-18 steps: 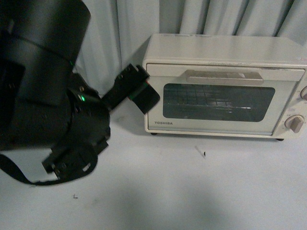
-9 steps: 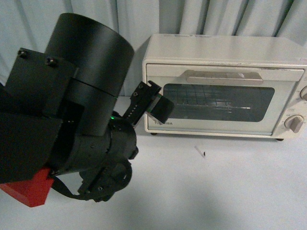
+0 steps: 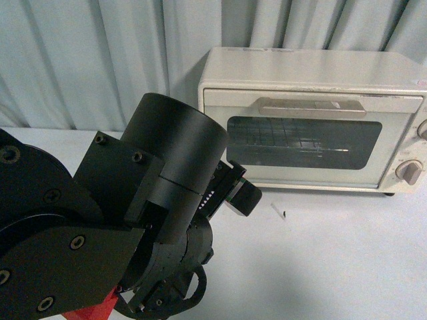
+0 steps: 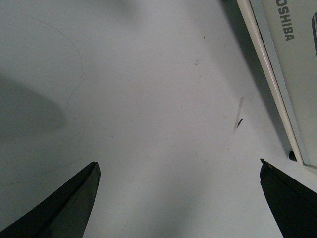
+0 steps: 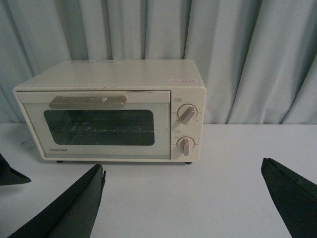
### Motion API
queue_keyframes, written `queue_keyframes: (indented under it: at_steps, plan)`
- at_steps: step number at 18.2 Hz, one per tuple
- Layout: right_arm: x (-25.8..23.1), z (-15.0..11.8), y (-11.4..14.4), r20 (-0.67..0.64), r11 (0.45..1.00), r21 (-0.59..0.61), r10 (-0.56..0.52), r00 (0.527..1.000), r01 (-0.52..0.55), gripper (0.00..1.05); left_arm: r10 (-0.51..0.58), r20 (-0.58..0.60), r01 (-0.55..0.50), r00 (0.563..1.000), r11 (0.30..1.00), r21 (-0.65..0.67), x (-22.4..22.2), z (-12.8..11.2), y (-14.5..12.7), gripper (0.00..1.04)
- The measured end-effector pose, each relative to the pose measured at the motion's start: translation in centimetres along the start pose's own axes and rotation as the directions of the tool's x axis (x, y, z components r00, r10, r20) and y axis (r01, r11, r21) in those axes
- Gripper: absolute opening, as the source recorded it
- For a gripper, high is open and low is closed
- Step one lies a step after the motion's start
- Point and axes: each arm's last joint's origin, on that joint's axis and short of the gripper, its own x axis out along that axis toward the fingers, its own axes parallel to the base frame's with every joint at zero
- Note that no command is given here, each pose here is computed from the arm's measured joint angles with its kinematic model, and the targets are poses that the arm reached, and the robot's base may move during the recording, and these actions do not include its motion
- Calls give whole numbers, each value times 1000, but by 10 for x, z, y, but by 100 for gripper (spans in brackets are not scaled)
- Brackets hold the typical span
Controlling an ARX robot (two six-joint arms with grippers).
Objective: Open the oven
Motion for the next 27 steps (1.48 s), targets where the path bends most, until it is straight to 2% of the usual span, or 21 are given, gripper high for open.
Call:
queue_keyframes:
  at_steps: [7, 14, 18, 27]
  plan:
    - [0, 0, 0, 0, 1000, 0, 0, 1000, 0, 98, -29, 4, 29, 1000, 999, -18, 3, 2, -1, 98]
    - [0, 0, 0, 0, 1000, 0, 0, 1000, 0, 98, 24, -11, -22, 1000, 996, 89, 7, -25, -1, 98]
    - [0, 0, 0, 0, 1000, 0, 0, 1000, 0, 98, 52, 6, -52, 999, 991, 124, 9, -26, -8, 98]
    - [0, 0, 0, 0, 1000, 0, 0, 1000, 0, 98, 44, 14, -45, 999, 990, 133, 11, -21, -11, 98]
